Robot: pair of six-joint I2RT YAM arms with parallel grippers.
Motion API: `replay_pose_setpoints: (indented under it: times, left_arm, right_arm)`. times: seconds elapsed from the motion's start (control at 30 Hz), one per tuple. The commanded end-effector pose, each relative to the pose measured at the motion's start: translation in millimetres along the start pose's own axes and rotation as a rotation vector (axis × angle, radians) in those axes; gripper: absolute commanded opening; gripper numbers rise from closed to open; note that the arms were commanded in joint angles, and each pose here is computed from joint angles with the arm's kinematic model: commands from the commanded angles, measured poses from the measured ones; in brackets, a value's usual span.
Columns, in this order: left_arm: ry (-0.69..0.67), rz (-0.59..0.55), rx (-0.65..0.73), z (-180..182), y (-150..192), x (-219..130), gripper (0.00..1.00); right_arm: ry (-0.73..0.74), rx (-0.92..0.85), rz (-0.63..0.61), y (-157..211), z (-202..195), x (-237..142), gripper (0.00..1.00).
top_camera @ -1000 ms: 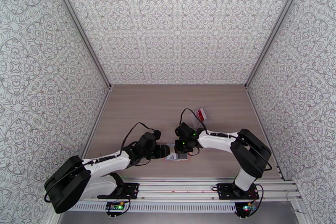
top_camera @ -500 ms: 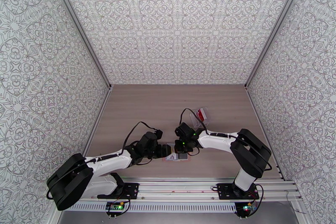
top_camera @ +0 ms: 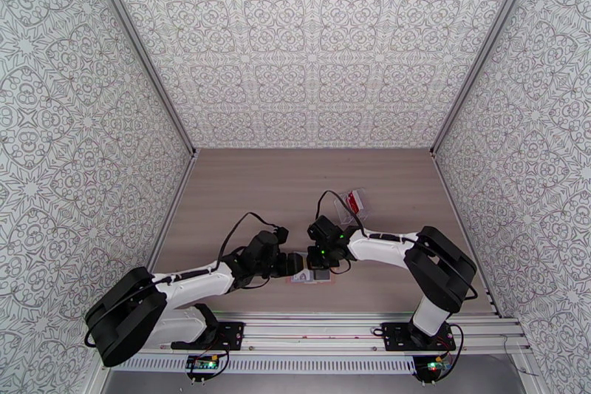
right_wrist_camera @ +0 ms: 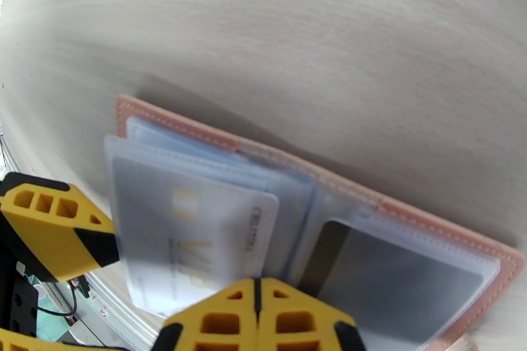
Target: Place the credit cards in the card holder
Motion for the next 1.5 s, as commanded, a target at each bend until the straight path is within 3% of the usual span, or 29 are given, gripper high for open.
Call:
replay_pose_setpoints:
  times: [0.0,0.27,0.47,0.87,1.3,1.47]
  left_arm:
    - [0.046,0.011,0.02,-14.4,-2.0,1.5,0.57]
    - [0.013,-0.02,0.024,-12.5,-2.7,-3.6,0.57]
    - [-0.078,-0.09,0.0,1.2,-6.3,-17.7,0.64]
    - [-0.079,-0.096,-0.031,14.0,-5.3,-23.1,0.64]
    - [-0.094,-0.102,-0.052,21.9,-5.8,-23.0,0.65]
    - [-0.096,-0.103,-0.058,23.4,-5.9,-22.9,0.65]
  right_arm:
    - [0.036,-0.011,0.03,6.2,-3.5,7.2,0.01]
    - [0.037,-0.013,0.029,6.2,-3.6,6.3,0.01]
    - [0.037,-0.011,0.027,6.2,-3.7,5.9,0.01]
    - [0.033,-0.017,0.007,3.7,0.8,-2.1,0.02]
    - [0.077,-0.049,-0.07,-3.4,13.4,-43.6,0.24]
    - [0.21,-0.064,-0.103,-0.1,8.4,-67.7,0.28]
Point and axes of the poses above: each hand's point on the last joint's axis, 136 mm out from that joint toward the fingers, its own x axis out along the fingers, its own z axis along the line the jaws close on, y = z × x, the point moved 10 cm from there along -x, back along the fingers, and after that the axes turned 12 degrees about -x, right-handed, at the moved point
